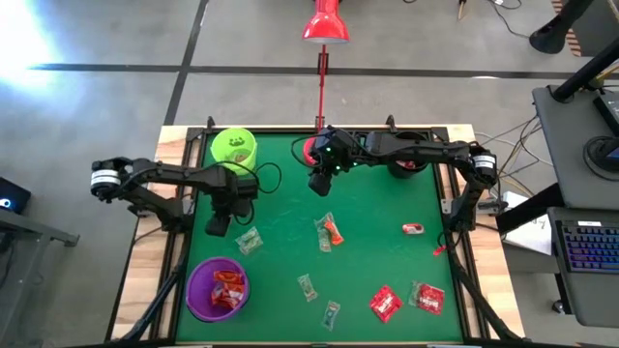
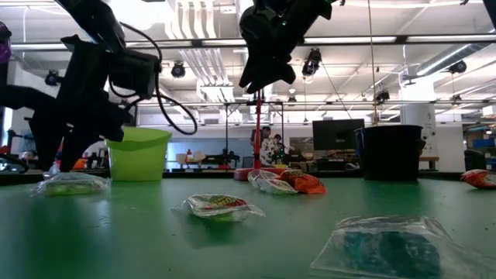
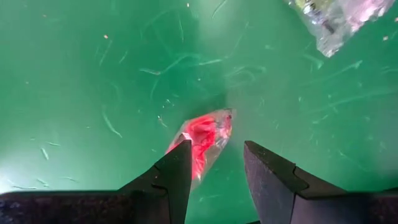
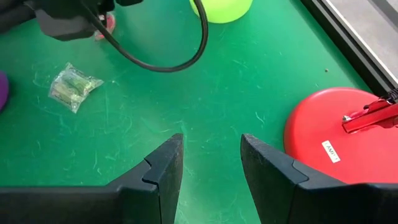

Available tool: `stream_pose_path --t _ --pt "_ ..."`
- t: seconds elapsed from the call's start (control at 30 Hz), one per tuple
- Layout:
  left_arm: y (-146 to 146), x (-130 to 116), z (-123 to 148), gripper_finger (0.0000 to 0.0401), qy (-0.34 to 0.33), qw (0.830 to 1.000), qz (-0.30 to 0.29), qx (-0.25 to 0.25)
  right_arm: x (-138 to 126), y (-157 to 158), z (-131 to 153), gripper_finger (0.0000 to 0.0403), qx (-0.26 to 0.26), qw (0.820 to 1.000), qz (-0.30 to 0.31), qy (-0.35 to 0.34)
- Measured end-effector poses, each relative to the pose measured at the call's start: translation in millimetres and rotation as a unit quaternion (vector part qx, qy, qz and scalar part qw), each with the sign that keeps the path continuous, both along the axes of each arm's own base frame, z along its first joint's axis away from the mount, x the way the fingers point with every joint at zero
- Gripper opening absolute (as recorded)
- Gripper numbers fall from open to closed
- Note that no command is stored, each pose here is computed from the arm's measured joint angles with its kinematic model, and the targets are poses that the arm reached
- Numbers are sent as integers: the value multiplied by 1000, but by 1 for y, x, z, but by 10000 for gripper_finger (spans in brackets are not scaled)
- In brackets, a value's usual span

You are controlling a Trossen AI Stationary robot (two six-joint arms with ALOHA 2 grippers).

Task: Sort candy
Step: Put the transparent candy into the green bucket

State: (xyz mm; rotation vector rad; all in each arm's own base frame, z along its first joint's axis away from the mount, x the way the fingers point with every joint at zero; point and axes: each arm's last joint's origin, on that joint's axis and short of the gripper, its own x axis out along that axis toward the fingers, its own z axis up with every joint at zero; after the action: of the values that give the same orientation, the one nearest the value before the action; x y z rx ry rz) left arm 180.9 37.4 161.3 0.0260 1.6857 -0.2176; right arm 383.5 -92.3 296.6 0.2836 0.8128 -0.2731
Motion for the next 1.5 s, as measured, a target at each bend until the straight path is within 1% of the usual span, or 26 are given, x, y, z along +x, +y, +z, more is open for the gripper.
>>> stream_pose_path --t 0.1,0.3,0.4,0.5,0.67,0.73,0.8,0.9,1.1,1.23,1.33,1.4,1.5 --pt "2 3 -9 128 23 999 1 24 0 0 0 153 0 1000 0 0" --pt "5 9 -26 128 64 997 8 39 0 0 0 153 0 1000 0 0" --pt "6 11 -31 121 82 996 8 44 0 0 0 153 0 1000 0 0" --pt "6 12 -32 99 85 995 8 44 0 0 0 153 0 1000 0 0" --pt "7 14 -24 42 61 997 13 43 0 0 0 153 1 1000 0 2" --pt "6 19 -15 18 35 999 21 30 0 0 0 153 1 1000 0 2" --pt "6 22 -8 7 17 999 31 15 0 0 0 153 1 1000 0 2" --pt "6 27 6 7 -8 999 43 3 0 0 0 153 1 1000 0 2" --pt "7 35 44 2 -46 997 55 11 0 0 0 153 1 1000 0 2" --pt "11 41 76 2 -93 992 66 56 0 0 0 153 0 1000 0 2" --pt "14 46 103 2 -135 983 83 88 0 0 0 153 1 1000 0 2" --pt "16 50 119 2 -157 978 93 99 0 0 0 153 1 1000 0 2" --pt "19 49 141 1 -167 971 103 133 0 0 0 153 1 1000 0 2"
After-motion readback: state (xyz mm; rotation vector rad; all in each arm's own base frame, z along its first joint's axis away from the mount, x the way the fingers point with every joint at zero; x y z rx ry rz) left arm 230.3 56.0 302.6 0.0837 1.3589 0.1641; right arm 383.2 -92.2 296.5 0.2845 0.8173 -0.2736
